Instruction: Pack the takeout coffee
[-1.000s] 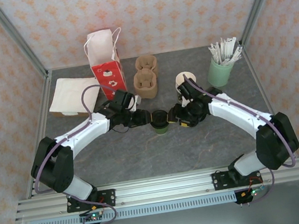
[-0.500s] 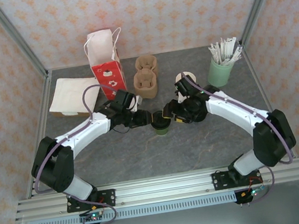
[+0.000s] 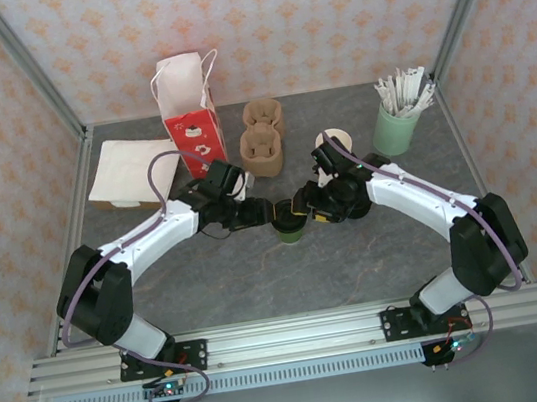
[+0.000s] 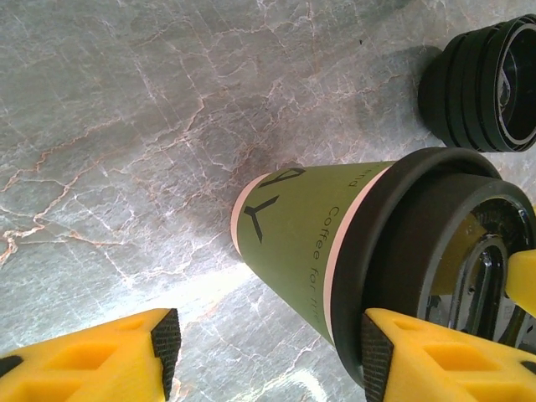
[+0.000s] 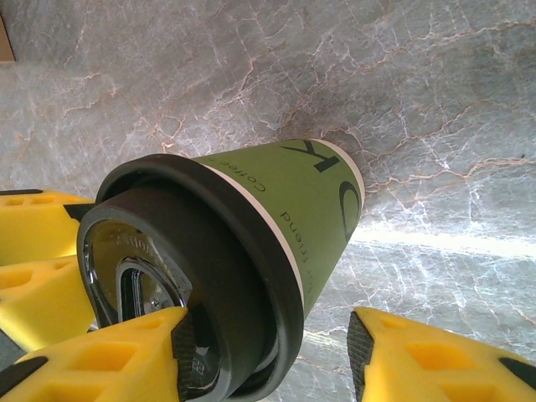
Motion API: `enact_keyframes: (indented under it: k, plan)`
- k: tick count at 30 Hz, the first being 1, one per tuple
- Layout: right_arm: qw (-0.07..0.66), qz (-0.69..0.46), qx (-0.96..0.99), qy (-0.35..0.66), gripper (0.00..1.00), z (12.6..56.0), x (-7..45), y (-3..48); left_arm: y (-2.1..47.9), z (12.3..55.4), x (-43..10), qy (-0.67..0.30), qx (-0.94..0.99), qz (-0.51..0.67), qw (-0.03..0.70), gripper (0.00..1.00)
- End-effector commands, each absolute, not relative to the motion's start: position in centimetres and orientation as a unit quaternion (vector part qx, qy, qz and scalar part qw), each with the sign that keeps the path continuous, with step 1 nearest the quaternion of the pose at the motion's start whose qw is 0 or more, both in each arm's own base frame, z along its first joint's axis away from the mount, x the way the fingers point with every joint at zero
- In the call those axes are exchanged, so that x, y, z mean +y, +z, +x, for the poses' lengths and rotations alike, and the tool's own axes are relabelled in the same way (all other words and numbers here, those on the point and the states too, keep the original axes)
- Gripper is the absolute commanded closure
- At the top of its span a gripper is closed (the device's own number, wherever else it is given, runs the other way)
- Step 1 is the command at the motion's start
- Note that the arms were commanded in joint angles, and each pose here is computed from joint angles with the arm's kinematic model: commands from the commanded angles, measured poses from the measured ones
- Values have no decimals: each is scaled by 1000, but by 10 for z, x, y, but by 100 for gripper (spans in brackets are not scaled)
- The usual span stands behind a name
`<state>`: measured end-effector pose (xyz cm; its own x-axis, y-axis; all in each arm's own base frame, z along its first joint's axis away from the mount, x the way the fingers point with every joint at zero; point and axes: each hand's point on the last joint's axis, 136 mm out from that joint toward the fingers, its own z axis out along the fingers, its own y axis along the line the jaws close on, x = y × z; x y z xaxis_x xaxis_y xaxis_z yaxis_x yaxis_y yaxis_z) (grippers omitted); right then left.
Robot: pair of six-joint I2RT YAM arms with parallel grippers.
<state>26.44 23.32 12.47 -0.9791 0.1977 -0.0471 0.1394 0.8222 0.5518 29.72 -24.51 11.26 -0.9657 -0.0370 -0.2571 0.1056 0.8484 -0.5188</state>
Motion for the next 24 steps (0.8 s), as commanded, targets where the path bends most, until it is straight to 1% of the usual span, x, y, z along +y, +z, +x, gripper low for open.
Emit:
enact_keyframes:
  k: [1, 5, 12, 19, 24]
  plan:
    - [24, 95, 970, 224, 48, 249, 214, 98, 132, 301, -241, -265, 953, 14, 149, 36]
    - [23, 92, 970, 224, 48, 248, 214, 98, 139, 305, -241, -278, 948, -4, 154, 33]
    - [31, 89, 969, 230, 48, 251, 216, 103, 152, 311, -247, -316, 934, -22, 165, 32]
    - [80, 85, 962, 248, 45, 267, 219, 131, 170, 321, -250, -334, 924, -34, 182, 30]
    - [110, 82, 960, 242, 43, 277, 217, 148, 184, 325, -241, -322, 922, -39, 210, 26]
